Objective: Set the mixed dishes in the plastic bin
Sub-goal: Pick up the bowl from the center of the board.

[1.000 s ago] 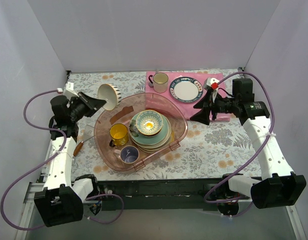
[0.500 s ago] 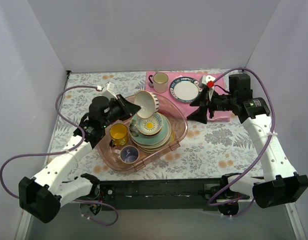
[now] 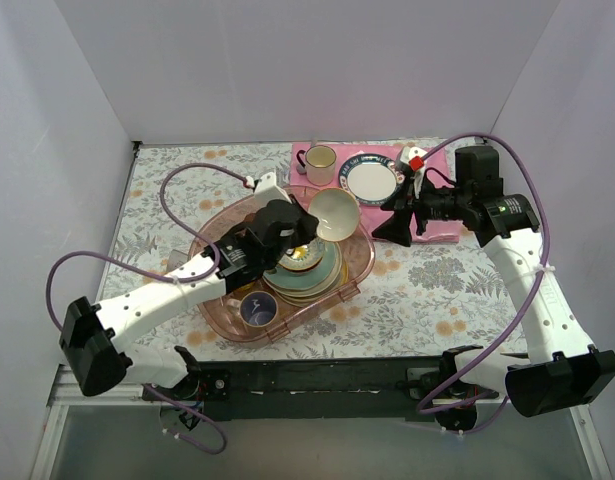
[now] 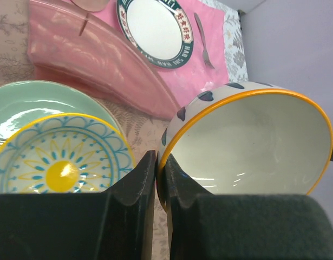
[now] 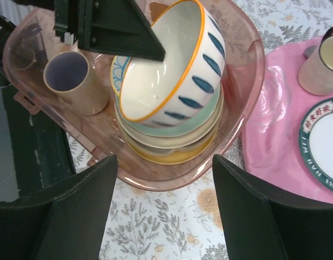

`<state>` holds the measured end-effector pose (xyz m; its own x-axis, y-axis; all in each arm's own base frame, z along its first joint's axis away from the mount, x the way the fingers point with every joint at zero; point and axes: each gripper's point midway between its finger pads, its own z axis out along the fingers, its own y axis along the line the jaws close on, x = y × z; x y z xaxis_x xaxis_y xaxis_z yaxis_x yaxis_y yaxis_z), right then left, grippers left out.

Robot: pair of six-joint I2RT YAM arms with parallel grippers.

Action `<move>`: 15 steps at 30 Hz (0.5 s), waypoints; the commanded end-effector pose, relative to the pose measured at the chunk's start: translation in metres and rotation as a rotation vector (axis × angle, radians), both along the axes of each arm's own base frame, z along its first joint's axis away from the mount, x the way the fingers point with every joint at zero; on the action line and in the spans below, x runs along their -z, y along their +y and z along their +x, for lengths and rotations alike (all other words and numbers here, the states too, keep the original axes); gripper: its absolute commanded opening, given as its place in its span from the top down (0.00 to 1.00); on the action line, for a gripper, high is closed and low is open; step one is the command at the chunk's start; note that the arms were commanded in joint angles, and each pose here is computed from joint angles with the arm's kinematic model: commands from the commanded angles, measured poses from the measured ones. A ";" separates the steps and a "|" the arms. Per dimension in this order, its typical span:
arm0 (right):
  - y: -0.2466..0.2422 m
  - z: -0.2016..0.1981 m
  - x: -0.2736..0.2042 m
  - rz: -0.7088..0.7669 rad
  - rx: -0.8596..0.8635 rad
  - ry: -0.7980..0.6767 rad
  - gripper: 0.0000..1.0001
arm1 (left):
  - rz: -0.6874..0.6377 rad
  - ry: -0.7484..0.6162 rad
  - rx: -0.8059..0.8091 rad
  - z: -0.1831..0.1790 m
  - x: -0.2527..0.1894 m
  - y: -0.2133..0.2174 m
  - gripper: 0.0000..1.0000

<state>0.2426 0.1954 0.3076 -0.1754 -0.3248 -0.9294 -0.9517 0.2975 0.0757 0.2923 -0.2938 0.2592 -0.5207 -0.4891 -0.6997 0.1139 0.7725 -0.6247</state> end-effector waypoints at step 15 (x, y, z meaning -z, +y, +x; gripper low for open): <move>-0.016 0.061 -0.021 0.068 0.480 0.051 0.01 | 0.093 -0.065 -0.485 0.002 -0.034 -0.027 1.00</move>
<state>0.2888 0.1857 0.3184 -0.3465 -0.2001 -0.9165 -0.7801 0.6041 0.1630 0.2887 -0.3319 0.2419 -0.3552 -0.4876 -0.7976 -0.2086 0.8730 -0.4408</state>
